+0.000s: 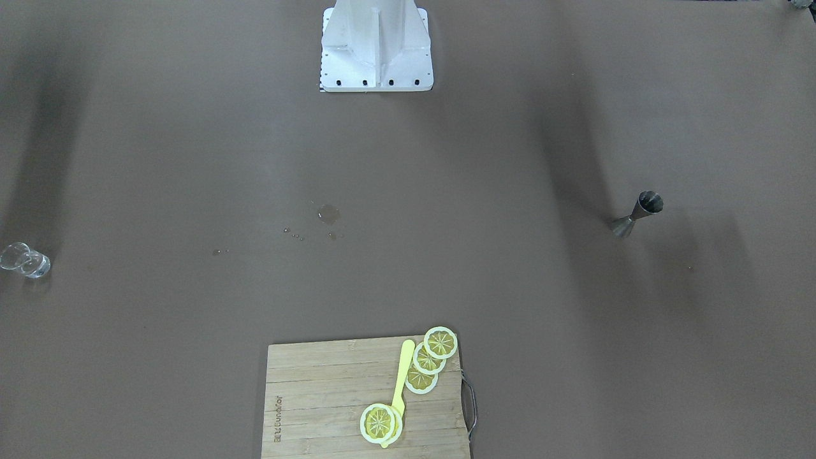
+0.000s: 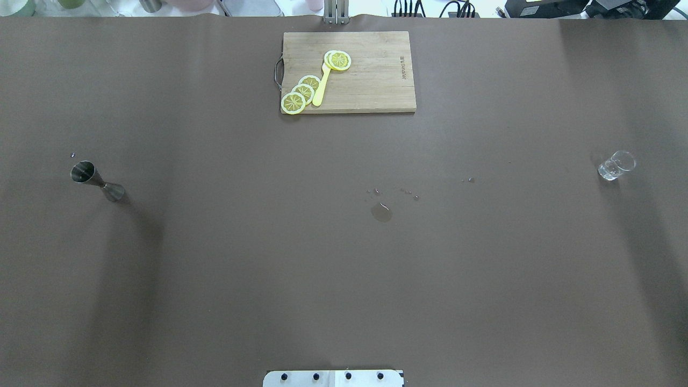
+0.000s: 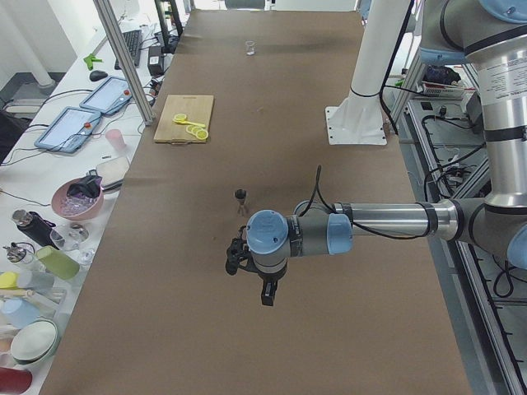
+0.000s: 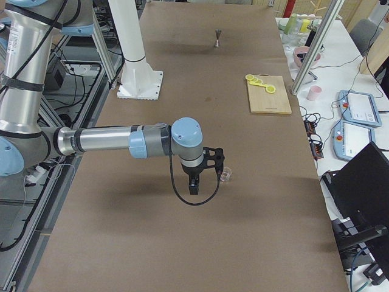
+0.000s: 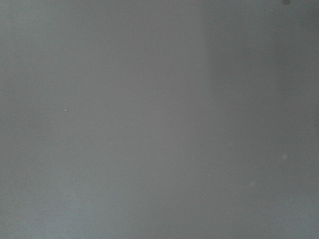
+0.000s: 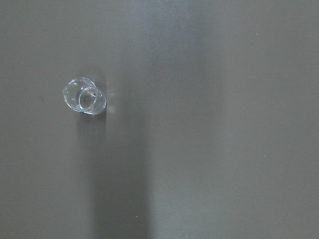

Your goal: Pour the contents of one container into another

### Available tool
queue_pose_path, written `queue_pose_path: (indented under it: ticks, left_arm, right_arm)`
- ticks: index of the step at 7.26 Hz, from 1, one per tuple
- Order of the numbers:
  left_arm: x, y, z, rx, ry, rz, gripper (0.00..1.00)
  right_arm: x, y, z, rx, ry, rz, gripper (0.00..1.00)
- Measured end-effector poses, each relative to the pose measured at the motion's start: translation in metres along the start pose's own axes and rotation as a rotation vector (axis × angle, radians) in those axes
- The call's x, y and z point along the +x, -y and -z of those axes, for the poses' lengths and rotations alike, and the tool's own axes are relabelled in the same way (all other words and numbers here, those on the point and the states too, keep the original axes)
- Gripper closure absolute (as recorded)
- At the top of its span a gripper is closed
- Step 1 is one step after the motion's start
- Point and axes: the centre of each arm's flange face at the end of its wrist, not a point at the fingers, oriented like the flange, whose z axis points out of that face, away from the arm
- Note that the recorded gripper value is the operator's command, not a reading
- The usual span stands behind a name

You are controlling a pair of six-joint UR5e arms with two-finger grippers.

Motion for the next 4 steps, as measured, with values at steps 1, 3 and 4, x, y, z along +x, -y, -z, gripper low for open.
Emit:
queue_pose_path:
  ticks: [1, 3, 4]
  left_arm:
    - [0.0001, 0.0007, 0.0001, 0.001, -0.001, 0.000, 0.01]
    - [0.0003, 0.0012, 0.0001, 0.001, -0.002, 0.000, 0.01]
    - [0.0002, 0.0011, 0.0000, 0.001, -0.002, 0.001, 0.01]
  right_arm:
    - [-0.0006, 0.0003, 0.0005, 0.003, 0.000, 0.003, 0.00]
    - [-0.0009, 0.0005, 0.0008, 0.004, 0.001, 0.004, 0.00]
    - [-0.0010, 0.0005, 0.0009, 0.005, 0.001, 0.005, 0.00]
